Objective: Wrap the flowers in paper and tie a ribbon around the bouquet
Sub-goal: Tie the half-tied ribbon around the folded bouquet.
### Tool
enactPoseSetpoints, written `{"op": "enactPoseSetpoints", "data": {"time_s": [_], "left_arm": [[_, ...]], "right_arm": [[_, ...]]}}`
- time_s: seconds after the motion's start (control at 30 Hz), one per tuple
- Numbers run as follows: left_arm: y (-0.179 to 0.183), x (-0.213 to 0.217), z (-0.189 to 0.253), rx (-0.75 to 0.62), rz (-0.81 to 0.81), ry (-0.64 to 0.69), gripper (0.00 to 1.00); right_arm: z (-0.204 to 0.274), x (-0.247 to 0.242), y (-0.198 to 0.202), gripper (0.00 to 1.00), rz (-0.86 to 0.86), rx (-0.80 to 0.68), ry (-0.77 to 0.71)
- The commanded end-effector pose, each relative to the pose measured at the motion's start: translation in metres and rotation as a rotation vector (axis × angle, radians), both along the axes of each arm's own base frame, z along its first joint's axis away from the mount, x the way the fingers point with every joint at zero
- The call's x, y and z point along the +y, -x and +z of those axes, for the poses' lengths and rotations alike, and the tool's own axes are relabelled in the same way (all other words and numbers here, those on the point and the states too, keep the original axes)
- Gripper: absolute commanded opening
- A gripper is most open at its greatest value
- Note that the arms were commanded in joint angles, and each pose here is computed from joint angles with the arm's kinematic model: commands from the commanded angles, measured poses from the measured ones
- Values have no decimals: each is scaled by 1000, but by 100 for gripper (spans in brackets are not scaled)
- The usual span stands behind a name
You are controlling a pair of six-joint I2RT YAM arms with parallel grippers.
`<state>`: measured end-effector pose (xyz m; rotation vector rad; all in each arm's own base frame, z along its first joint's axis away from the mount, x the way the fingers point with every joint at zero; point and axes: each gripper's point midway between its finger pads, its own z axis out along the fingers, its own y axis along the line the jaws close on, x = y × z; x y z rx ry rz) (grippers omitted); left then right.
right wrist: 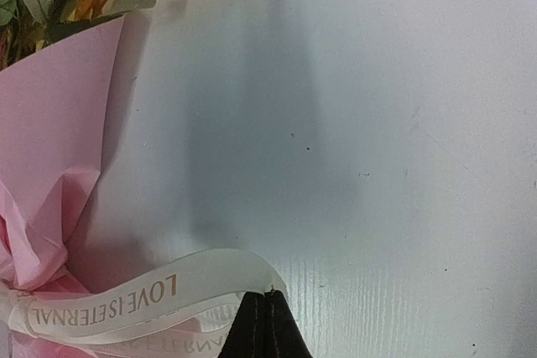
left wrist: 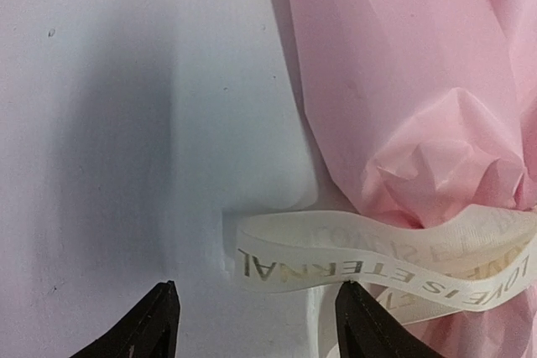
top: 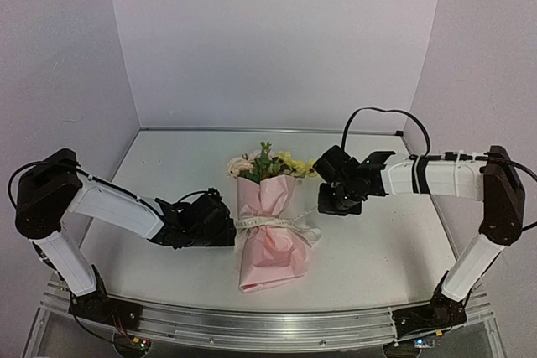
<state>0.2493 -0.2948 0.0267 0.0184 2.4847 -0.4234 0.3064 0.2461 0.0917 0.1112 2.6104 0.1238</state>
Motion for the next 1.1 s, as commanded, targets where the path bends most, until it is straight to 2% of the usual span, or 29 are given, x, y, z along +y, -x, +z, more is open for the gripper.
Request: {"op": "enactPoseSetpoints", "data": {"time_s": [0.0,0.2,0.33,0.5,0.9,1.07], "left_arm": [[-9,-15,25,-91,1,70,66],[-1,-7,18,-73,27,27,67],[1,2,8,-50,54,-19,64],[-12,6,9,-69,93,-37,63],[-52,1,25,-117,101,60,58],[-52,-13,38,-137,12,110,54]], "right_arm": [[26,2,-11,0,-23,-58,-22],[26,3,-11,0,-17,-55,-22],[27,2,-11,0,-18,-59,-23],[27,1,-10,0,-21,-59,-21],[27,-13,-12,0,-58,-68,-4],[24,-14,-15,0,-62,-55,-3]]}}
